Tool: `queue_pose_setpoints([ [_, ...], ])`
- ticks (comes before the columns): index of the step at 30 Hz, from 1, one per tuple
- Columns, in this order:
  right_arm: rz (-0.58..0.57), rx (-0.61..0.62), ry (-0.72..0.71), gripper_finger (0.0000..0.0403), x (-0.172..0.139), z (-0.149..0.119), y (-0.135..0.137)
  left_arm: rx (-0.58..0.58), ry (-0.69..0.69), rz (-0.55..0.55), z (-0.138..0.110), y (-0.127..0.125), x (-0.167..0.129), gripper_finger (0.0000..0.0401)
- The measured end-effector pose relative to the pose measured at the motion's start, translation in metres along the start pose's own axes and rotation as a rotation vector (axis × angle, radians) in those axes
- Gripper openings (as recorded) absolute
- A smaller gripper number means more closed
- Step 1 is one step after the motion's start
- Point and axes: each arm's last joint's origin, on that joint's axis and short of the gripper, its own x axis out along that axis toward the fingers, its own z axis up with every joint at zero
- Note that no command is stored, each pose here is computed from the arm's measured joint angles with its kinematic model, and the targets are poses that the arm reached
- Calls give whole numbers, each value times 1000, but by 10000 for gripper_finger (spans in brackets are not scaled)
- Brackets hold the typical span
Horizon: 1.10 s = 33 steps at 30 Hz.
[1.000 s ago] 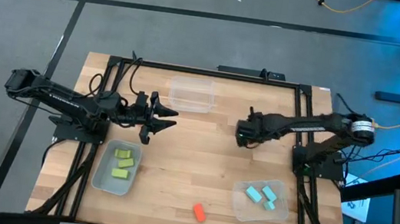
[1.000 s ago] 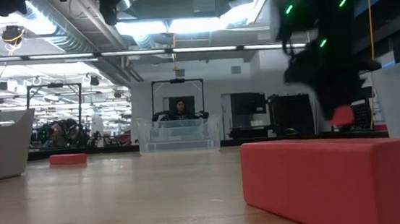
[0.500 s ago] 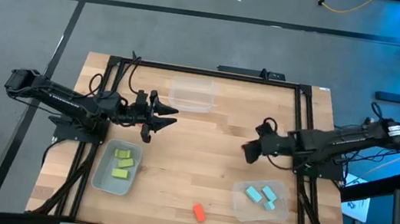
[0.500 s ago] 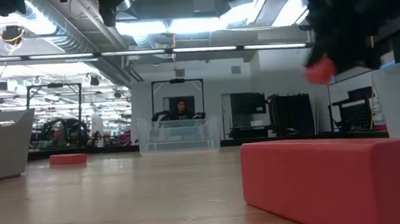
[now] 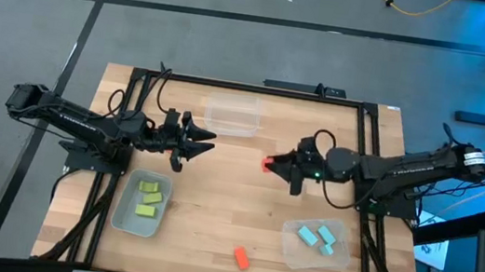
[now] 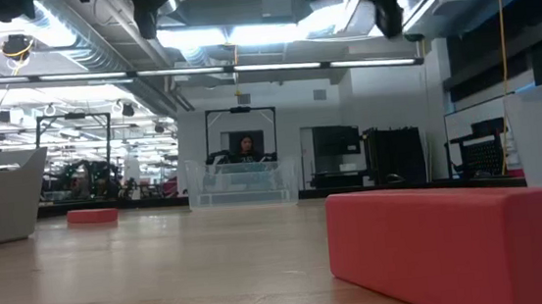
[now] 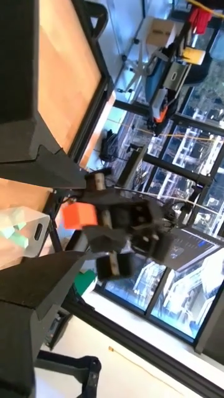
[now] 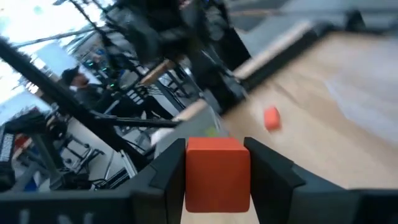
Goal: Sort & place blocks by color
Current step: Put the top right orange square block into the top transparent bin
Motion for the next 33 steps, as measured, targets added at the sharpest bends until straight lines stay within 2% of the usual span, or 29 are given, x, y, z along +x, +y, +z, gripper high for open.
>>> queue_pose_setpoints([
  [4, 62, -96, -43, 138, 5, 25, 18, -10, 1, -1, 0, 0, 0, 167],
  [8, 59, -152, -42, 138, 5, 37, 27, -12, 0, -2, 0, 0, 0, 167],
  [33, 52, -146, -31, 138, 5, 38, 28, -21, 5, -18, -1, -2, 0, 167],
])
